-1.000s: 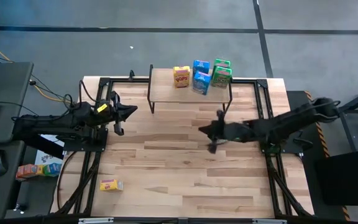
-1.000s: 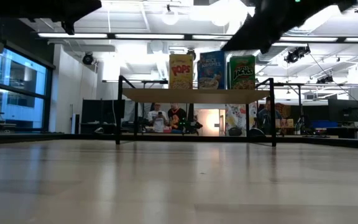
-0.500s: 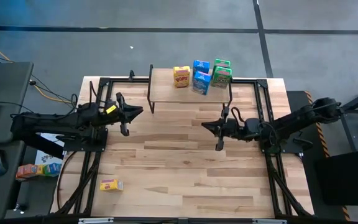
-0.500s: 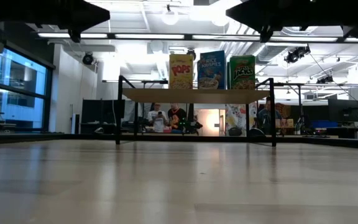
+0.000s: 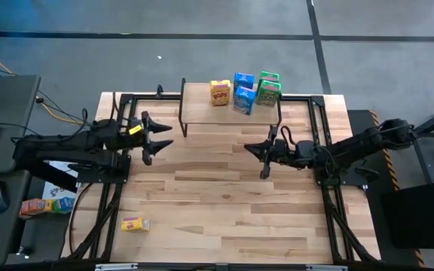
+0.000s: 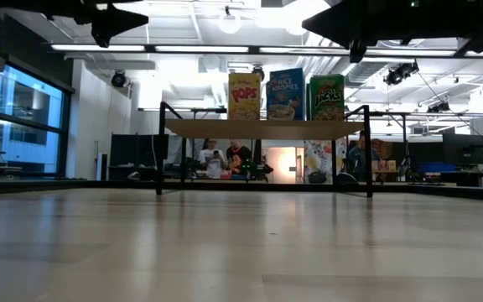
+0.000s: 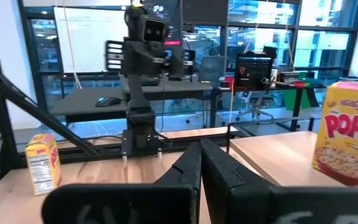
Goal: Stack cereal on shelf
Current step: Put the yellow cereal box on the shelf, then return to Home Position
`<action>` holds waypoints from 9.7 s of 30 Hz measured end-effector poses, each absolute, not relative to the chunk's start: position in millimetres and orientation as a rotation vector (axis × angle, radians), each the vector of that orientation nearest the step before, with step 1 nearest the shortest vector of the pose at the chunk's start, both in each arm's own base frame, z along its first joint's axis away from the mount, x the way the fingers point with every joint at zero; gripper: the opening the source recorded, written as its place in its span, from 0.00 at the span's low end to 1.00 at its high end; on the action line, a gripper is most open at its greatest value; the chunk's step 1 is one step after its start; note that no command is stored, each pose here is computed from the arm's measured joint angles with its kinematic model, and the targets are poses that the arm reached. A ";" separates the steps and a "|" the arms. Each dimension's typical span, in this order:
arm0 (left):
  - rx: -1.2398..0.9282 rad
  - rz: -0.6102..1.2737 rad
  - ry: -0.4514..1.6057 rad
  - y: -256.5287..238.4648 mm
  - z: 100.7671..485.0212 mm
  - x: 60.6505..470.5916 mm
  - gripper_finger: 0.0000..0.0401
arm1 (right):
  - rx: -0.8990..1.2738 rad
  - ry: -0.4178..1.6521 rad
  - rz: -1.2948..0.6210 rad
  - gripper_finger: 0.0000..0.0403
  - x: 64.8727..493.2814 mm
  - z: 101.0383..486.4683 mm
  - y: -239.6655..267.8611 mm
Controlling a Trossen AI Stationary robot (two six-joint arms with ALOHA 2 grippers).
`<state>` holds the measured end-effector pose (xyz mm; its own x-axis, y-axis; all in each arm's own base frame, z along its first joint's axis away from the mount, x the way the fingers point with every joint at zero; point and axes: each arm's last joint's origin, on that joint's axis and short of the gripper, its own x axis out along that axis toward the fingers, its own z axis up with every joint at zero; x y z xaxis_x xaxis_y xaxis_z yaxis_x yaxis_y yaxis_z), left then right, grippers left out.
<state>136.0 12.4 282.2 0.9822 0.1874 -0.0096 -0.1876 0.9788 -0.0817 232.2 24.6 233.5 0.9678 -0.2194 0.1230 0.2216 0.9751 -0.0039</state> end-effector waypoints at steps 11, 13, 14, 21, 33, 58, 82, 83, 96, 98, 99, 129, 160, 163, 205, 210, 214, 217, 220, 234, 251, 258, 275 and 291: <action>-0.254 -0.078 0.174 -14.8 299.1 150.9 0.70 | -0.011 -0.115 -0.238 0.00 232.6 232.8 21.4; -0.277 -0.078 0.273 -25.2 298.9 154.8 0.70 | -0.014 -0.101 -0.237 0.00 232.8 231.5 21.4; -0.288 -0.077 0.325 -31.2 298.6 156.7 0.70 | -0.017 -0.092 -0.237 0.00 233.0 230.5 21.4; -0.456 0.056 0.648 -73.3 297.4 162.6 0.70 | -0.023 -0.077 -0.236 0.00 233.1 229.1 21.5; -0.494 -0.090 0.732 -156.6 295.0 136.5 0.70 | -0.020 -0.077 -0.235 0.00 233.1 229.1 21.5; -0.353 -0.002 1.001 -209.9 261.0 102.9 0.70 | 0.067 0.007 -0.229 0.00 233.5 219.6 21.9; -0.214 0.109 1.137 -229.6 234.9 100.8 0.70 | 0.064 0.043 -0.230 0.00 233.4 216.0 21.9; -0.209 0.113 1.138 -230.2 233.6 101.1 0.70 | 0.070 0.045 -0.231 0.00 233.3 215.7 21.9; -0.170 0.190 1.215 -241.1 209.3 103.9 0.70 | 0.075 0.065 -0.232 0.00 233.2 213.6 21.9; -0.164 0.198 1.218 -241.6 207.3 104.8 0.70 | 0.074 0.066 -0.232 0.00 233.2 213.6 21.9; -0.163 0.198 1.219 -241.8 206.9 104.9 0.70 | 0.074 0.065 -0.232 0.00 233.2 213.6 21.8; 0.024 0.241 0.935 -92.5 328.7 211.5 0.30 | 0.014 0.042 -0.230 0.00 233.4 216.7 21.7; 0.182 0.252 1.072 138.3 354.3 362.1 0.29 | 0.012 0.063 -0.222 0.00 233.3 214.6 21.9; 0.178 0.245 1.087 144.3 347.7 365.1 0.29 | 0.010 0.065 -0.222 0.00 233.3 214.4 21.9; 0.293 0.358 0.968 156.6 384.1 366.1 0.62 | 0.003 0.067 -0.241 0.00 234.1 214.4 12.9; 0.345 0.426 0.918 149.3 427.8 350.7 0.62 | -0.023 0.070 -0.244 0.00 234.1 214.4 12.8; 0.310 0.449 0.828 138.0 458.3 333.5 0.62 | -0.034 0.072 -0.256 0.00 234.3 214.4 9.9; 0.204 0.448 0.763 125.0 469.2 315.8 0.62 | -0.022 0.077 -0.269 0.00 234.3 213.7 6.9; 0.068 0.410 0.741 106.1 471.9 298.5 0.62 | -0.015 0.088 -0.269 0.00 234.4 212.6 5.0; 0.048 0.171 0.293 -9.6 372.7 224.7 0.43 | 0.025 0.094 -0.259 0.00 234.4 211.5 4.7; 0.040 0.079 0.014 -24.1 262.8 120.0 0.02 | 0.028 0.094 -0.257 0.00 234.4 211.5 4.8; -0.002 -0.062 -0.033 -22.9 216.5 101.9 0.00 | 0.027 0.094 -0.258 0.00 234.4 211.5 4.8; -0.095 -0.102 -0.010 -7.1 169.5 104.5 0.00 | -0.007 0.161 -0.196 0.00 223.9 214.7 5.8; -0.101 0.002 -0.008 -2.4 169.0 104.9 0.00 | 0.152 0.029 -0.113 0.00 123.3 198.3 2.2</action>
<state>104.9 -2.4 169.0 1.0000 0.0023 0.0074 -0.0015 0.9949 -0.1010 123.3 2.2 198.3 0.9932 -0.1104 -0.0375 0.1148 0.9821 0.1491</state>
